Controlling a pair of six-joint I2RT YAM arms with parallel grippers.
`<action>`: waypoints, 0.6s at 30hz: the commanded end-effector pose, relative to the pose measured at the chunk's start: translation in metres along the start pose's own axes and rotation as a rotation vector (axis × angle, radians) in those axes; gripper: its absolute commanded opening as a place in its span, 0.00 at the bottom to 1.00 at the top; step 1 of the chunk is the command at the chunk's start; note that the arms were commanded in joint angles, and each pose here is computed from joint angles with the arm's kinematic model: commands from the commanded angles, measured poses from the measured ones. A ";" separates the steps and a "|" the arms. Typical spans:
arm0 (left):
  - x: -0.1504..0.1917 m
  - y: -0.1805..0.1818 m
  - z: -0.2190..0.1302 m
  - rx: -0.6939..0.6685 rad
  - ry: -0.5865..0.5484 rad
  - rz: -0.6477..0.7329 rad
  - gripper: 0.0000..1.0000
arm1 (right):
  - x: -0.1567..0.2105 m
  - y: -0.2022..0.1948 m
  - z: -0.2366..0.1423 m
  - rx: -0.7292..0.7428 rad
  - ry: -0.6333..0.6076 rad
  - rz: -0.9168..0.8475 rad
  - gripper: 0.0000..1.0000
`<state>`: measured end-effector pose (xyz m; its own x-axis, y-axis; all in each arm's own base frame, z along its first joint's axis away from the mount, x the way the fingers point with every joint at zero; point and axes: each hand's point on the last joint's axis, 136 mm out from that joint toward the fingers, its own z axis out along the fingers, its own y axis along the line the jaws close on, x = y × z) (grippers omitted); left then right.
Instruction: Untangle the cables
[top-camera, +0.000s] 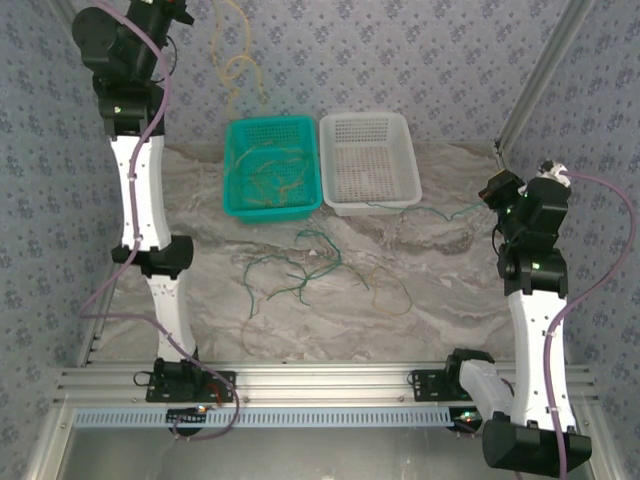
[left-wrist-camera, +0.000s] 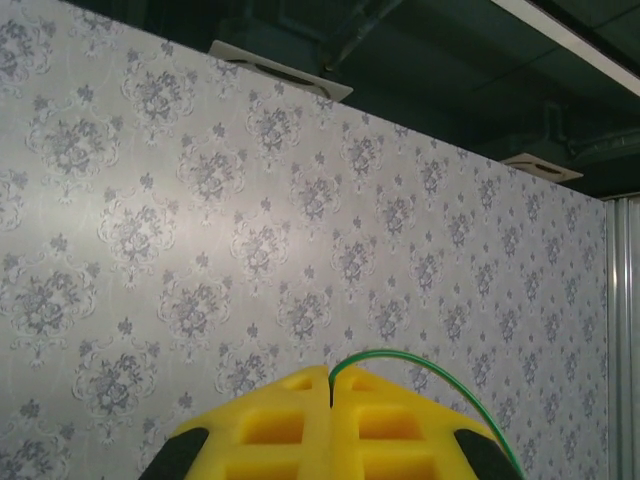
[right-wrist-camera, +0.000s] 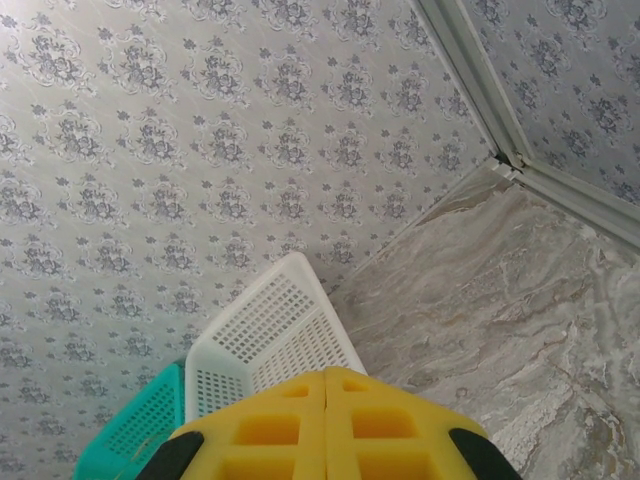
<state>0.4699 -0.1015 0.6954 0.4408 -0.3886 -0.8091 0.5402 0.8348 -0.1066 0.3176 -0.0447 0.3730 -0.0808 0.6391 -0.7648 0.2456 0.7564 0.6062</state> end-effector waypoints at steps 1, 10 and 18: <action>0.028 0.007 0.003 -0.007 0.075 -0.066 0.00 | -0.005 0.003 0.000 -0.005 -0.028 -0.018 0.00; 0.179 0.031 -0.008 -0.141 0.514 0.069 0.00 | -0.004 0.004 -0.007 -0.018 -0.027 -0.027 0.00; 0.313 0.052 -0.071 -0.374 0.950 0.053 0.00 | -0.006 0.011 -0.010 -0.041 -0.022 -0.036 0.00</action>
<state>0.5870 -0.1662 0.4571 -0.1863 -0.0757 -0.9796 0.3195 0.9382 -0.1333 0.3136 -0.0428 0.3776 -0.0747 0.6261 -0.7762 0.2323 0.7679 0.5970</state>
